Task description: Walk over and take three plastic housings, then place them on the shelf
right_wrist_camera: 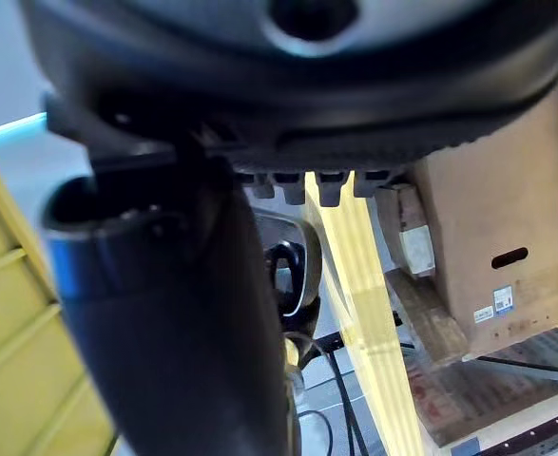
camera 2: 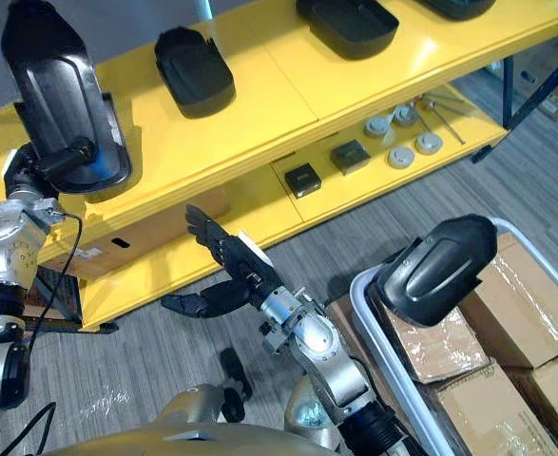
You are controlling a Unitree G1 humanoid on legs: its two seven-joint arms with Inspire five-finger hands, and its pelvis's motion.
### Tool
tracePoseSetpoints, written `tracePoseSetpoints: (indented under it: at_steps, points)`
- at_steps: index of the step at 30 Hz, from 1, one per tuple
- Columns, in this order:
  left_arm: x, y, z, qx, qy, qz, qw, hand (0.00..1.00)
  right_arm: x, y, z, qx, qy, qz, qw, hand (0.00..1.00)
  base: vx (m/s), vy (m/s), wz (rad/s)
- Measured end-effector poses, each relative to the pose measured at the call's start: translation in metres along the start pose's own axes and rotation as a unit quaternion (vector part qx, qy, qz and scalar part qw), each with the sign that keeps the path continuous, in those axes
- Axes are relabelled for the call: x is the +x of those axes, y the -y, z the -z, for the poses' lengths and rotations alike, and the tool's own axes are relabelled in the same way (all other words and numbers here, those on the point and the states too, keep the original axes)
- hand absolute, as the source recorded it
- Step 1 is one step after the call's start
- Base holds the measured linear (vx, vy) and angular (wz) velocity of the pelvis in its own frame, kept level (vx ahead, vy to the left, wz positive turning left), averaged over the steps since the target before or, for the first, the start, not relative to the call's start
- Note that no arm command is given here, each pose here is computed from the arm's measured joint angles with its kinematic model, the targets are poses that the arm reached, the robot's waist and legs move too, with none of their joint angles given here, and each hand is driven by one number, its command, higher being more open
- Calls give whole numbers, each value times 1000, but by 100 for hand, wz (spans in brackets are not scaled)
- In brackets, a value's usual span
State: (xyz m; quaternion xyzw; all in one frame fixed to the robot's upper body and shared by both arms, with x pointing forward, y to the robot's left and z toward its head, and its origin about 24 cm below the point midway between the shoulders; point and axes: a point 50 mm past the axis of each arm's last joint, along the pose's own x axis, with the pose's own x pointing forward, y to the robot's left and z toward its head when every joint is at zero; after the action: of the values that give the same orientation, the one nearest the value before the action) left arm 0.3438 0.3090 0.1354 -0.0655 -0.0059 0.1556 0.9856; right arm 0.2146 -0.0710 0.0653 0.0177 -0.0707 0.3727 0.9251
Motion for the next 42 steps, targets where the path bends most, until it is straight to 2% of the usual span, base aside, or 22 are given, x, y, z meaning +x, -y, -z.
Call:
tracePoseSetpoints:
  at_steps: [3, 9, 17, 23, 24, 33, 42]
  points:
    - [7, 11, -21, -42, 28, 1, 999, 0, 4, -1, -6, -4, 13, -4, 1000, 100, -27, -44, 2]
    - [16, 25, -67, -58, 93, -9, 994, 0, 11, -5, -10, -16, 20, -12, 1000, 100, -2, -51, 7]
    - [17, 15, -109, -35, 133, -47, 989, 0, 23, -5, -27, -22, 59, 0, 998, 100, 61, -41, 1]
    - [20, 5, -115, -28, 121, -54, 991, 0, 25, -3, -29, -25, 63, 9, 998, 100, 40, -33, 2]
    - [19, 1, -117, -26, 118, -48, 992, 100, 25, -4, -28, -24, 61, 9, 998, 100, 11, -33, 2]
    - [21, -8, -106, 3, 89, -25, 996, 100, 25, -2, -28, -28, 53, 9, 998, 100, 14, -36, -1]
    - [22, -10, -103, 17, 76, -36, 996, 100, 24, 1, -27, -37, 44, 8, 998, 100, 25, -31, -4]
